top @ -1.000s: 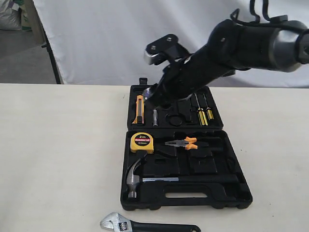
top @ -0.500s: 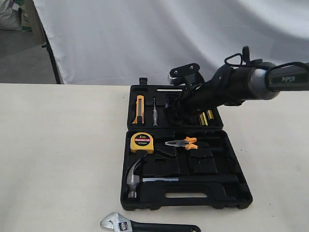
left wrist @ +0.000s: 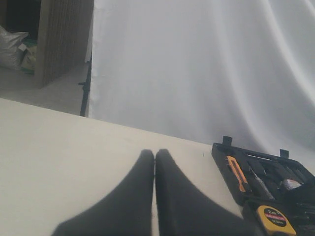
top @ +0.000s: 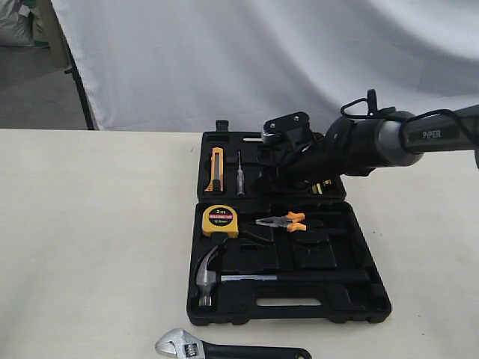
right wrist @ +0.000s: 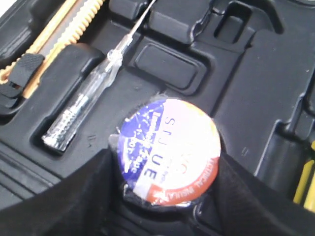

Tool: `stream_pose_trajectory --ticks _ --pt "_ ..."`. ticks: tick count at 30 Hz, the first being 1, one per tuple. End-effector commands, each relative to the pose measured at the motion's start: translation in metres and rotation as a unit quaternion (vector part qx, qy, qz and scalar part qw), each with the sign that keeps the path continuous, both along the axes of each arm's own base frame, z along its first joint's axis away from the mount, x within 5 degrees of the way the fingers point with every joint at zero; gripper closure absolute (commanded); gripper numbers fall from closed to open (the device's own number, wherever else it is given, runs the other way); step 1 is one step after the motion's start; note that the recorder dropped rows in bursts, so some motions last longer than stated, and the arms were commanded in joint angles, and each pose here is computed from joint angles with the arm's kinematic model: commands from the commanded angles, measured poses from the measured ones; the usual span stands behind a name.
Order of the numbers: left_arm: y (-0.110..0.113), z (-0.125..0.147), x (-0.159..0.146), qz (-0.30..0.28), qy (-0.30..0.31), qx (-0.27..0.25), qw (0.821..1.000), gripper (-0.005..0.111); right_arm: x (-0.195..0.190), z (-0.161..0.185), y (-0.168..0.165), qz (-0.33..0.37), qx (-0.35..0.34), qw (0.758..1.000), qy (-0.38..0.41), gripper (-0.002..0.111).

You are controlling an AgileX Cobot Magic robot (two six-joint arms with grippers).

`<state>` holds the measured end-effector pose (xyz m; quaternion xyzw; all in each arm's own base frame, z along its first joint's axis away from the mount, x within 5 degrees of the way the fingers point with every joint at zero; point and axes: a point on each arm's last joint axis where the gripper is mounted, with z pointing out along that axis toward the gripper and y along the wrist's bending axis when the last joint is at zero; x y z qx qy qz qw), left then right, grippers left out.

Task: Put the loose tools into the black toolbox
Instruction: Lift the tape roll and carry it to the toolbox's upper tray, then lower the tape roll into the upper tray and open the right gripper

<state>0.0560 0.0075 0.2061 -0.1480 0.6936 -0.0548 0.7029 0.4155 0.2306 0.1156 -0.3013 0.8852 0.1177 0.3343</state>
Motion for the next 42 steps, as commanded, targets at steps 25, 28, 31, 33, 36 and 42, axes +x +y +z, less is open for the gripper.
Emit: stream_pose_trajectory --ticks 25,28,31,33,36,42 --pt "0.001 0.002 -0.001 0.013 -0.006 0.001 1.0 0.106 0.008 0.028 -0.01 -0.019 0.016 0.999 -0.039 0.023" --pt "0.001 0.002 -0.001 0.013 -0.006 0.001 1.0 0.106 0.004 0.047 -0.011 -0.011 0.024 0.999 -0.04 0.023" --pt "0.001 0.002 -0.001 0.013 -0.006 0.001 1.0 0.106 0.0 0.055 -0.01 0.001 0.023 0.999 -0.037 0.033" --pt "0.001 0.002 -0.001 0.013 -0.006 0.001 1.0 0.106 0.001 0.049 -0.009 0.004 0.018 0.999 -0.034 0.059" --pt "0.001 0.002 -0.001 0.013 -0.006 0.001 1.0 0.106 0.006 0.026 -0.009 -0.011 0.013 0.999 -0.031 0.098" --pt "0.001 0.002 -0.001 0.013 -0.006 0.001 1.0 0.106 0.008 -0.028 -0.009 -0.042 0.009 0.999 0.016 0.109"
